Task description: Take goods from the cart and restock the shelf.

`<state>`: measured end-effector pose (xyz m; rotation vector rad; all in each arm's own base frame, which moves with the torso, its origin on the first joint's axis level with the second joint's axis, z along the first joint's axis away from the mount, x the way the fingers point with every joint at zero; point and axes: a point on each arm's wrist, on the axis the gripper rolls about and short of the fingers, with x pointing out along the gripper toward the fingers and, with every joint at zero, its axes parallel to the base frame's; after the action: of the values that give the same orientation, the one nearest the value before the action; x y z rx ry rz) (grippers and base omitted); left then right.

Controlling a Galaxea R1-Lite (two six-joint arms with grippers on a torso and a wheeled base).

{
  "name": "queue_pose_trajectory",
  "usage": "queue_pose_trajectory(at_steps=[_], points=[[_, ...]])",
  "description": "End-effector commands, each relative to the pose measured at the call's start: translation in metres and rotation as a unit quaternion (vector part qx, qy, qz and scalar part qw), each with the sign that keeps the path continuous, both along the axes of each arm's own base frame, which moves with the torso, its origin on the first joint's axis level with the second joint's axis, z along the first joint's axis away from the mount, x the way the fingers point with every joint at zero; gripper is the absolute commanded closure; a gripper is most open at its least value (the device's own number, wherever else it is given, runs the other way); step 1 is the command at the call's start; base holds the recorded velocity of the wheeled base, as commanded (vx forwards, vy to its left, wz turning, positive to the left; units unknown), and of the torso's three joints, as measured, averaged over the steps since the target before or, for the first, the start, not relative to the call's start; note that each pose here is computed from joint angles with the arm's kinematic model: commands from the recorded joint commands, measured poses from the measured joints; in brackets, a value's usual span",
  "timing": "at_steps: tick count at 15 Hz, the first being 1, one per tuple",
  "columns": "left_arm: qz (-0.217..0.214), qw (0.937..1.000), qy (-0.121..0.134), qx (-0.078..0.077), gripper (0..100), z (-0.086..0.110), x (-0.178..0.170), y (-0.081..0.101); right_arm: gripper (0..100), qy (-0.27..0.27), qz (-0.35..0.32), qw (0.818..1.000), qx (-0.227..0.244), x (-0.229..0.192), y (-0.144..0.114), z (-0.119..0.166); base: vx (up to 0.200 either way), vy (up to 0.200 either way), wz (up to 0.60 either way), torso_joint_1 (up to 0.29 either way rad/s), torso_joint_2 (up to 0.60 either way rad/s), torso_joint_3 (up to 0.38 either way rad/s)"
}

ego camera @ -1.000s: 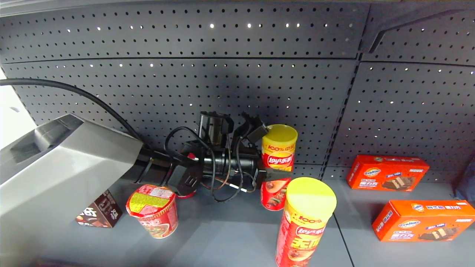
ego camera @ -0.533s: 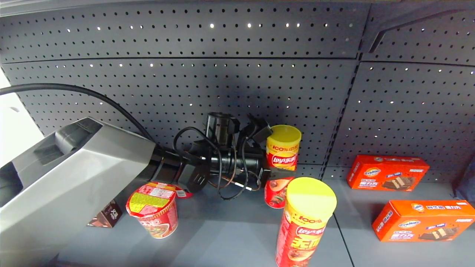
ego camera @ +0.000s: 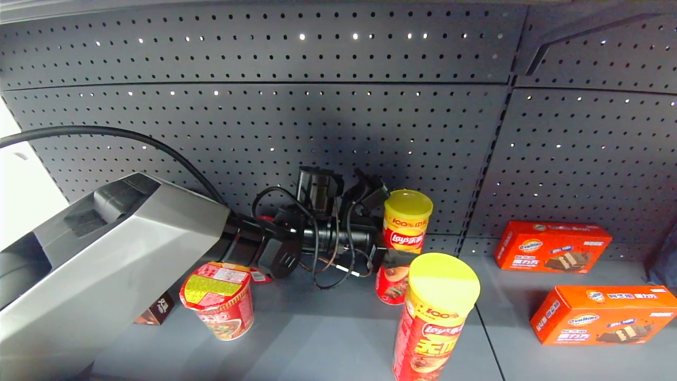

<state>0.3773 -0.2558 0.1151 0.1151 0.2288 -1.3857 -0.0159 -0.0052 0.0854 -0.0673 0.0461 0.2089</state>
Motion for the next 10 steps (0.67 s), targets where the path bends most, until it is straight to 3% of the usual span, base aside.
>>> queue_pose_trajectory(at_steps=[1,8,9,10], points=[[0.000,1.0000,0.002,0.001,0,-0.002,0.000,-0.001,0,0.001,0.001,1.000,0.000,0.000,0.000,0.000,0.000,0.000,0.00,0.000,0.00,0.000],[0.013,0.9999,0.001,0.006,0,0.001,-0.007,0.007,0,0.004,0.039,0.999,0.009,0.000,0.002,0.000,0.000,0.000,0.00,0.000,0.00,0.000],[0.041,0.9991,-0.001,0.014,0,0.011,-0.019,0.021,0,0.008,0.048,0.999,0.009,-0.001,0.002,0.000,0.000,0.000,0.00,0.000,0.00,0.000],[0.048,0.9987,-0.010,0.010,0,0.016,-0.021,0.026,0,0.008,0.049,0.999,0.009,-0.001,0.002,0.000,0.000,0.000,0.00,0.000,0.00,0.000]])
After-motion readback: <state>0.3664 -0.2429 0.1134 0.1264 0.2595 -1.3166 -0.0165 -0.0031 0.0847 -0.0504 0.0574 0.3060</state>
